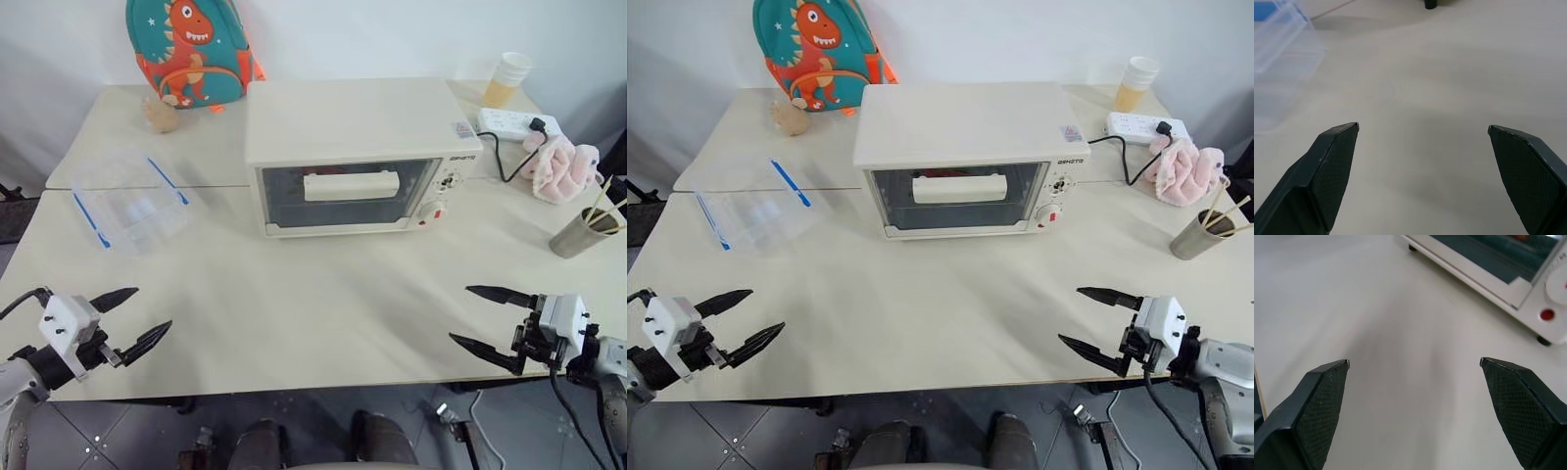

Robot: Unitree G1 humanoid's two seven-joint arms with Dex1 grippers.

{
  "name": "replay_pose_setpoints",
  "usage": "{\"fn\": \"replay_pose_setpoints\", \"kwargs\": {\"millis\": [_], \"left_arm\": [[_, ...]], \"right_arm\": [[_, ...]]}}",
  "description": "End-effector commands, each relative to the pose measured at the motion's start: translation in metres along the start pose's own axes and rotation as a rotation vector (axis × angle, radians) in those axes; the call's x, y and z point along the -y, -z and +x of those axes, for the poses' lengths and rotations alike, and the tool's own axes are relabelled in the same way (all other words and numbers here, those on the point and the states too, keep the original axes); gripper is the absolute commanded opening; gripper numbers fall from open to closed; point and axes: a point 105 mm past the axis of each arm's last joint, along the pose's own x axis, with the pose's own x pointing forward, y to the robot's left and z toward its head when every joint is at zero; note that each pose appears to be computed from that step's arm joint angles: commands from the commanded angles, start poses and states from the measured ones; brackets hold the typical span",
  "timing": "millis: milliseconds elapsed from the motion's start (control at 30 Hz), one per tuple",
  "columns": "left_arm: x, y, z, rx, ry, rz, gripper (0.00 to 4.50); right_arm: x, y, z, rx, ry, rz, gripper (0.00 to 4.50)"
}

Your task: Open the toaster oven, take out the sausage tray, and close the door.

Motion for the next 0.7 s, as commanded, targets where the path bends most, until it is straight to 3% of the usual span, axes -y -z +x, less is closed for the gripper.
{"fn": "replay_pose_setpoints", "kwargs": {"millis": [33, 167, 300, 500, 700], "left_arm": [[0.004, -0.011, -0.002, 0.043, 0.025, -0.001, 4.5], [0.013, -0.047, 0.006, 0.239, 0.116, -0.165, 4.5], [0.021, -0.082, 0.017, 0.391, 0.207, -0.256, 4.5], [0.033, -0.11, 0.039, 0.46, 0.282, -0.259, 4.5], [0.034, -0.113, 0.044, 0.459, 0.281, -0.241, 4.5]], "right_arm": [[0.011, -0.015, 0.005, 0.059, 0.048, 0.0, 4.48], [0.028, -0.055, 0.04, 0.237, 0.066, 0.18, 4.48], [0.037, -0.082, 0.065, 0.312, 0.027, 0.247, 4.48], [0.048, -0.117, 0.104, 0.388, -0.061, 0.249, 4.48], [0.047, -0.12, 0.119, 0.368, -0.114, 0.227, 4.48]]}}
